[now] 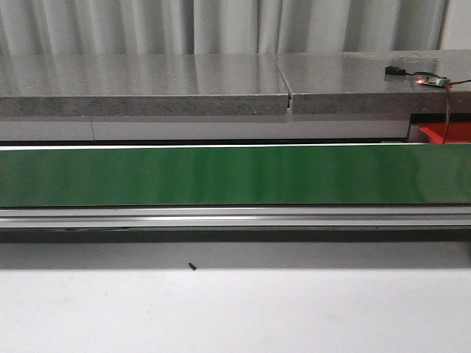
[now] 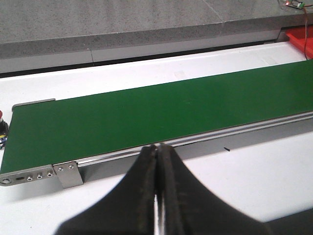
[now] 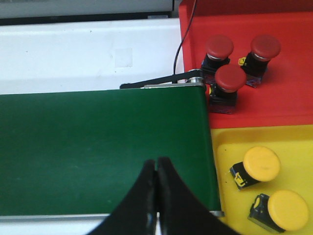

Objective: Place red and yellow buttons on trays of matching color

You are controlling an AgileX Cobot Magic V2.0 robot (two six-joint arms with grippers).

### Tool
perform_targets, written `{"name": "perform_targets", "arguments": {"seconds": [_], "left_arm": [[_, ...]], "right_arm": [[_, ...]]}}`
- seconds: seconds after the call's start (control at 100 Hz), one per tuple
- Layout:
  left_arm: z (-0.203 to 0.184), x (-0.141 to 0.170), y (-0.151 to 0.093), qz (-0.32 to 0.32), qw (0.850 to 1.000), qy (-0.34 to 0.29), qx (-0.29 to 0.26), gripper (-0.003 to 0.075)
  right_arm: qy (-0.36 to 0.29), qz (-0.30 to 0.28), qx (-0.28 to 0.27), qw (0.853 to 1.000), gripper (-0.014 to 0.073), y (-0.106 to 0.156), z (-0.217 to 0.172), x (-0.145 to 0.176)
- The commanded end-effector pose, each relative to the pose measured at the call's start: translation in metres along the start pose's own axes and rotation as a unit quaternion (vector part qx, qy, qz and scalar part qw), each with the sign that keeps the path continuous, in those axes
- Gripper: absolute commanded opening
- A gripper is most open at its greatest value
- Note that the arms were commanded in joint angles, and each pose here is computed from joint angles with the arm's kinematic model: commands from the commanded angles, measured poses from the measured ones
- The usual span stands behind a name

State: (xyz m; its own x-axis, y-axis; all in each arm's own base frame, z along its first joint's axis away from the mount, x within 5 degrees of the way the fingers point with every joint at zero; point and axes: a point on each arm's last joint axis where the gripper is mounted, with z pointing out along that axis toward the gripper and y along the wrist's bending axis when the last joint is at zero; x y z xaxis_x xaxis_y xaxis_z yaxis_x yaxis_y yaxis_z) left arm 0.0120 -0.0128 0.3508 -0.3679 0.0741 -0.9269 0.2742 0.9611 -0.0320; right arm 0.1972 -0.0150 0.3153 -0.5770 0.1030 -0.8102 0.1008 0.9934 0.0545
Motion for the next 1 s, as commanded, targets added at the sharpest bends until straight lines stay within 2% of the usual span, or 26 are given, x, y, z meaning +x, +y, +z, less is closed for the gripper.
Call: {"name": "perform_targets", "arguments": {"seconds": [0.0,0.27,0.44,0.78,0.88,0.99], "left_arm": [[-0.002,-0.012,-0.001,-0.006,0.999,-0.04,0.008,-0.0019],[-0.002,-0.012,-0.001,-0.006,0.999,-0.04,0.008,-0.0019],[-0.002,-0.012,-0.001,-0.006,0.999,-0.04,0.008,-0.0019],[0.002,-0.014,-0.002,-0.018,0.999,-0.035,0.017,-0.0019],[0.015,-0.02,0.004,-0.05,0.999,-0.019,-0.008,-0.0019],[0.035,-0.031,0.013,-0.052,0.998,-0.014,-0.044,-0.0019]], "right_arm": [[-0.076,0.0,-0.006,0.997,-0.0067,0.001,-0.024,-0.003],[-0.121,0.012,-0.016,0.992,-0.0067,0.0,-0.06,0.04],[-0.145,0.011,-0.019,0.989,-0.0067,0.0,-0.076,0.055],[-0.155,0.011,-0.019,0.988,-0.0067,0.0,-0.08,0.061],[-0.155,0.011,-0.019,0.988,-0.0067,0.0,-0.08,0.061],[-0.155,0.011,-0.019,0.988,-0.0067,0.0,-0.08,0.061]]}}
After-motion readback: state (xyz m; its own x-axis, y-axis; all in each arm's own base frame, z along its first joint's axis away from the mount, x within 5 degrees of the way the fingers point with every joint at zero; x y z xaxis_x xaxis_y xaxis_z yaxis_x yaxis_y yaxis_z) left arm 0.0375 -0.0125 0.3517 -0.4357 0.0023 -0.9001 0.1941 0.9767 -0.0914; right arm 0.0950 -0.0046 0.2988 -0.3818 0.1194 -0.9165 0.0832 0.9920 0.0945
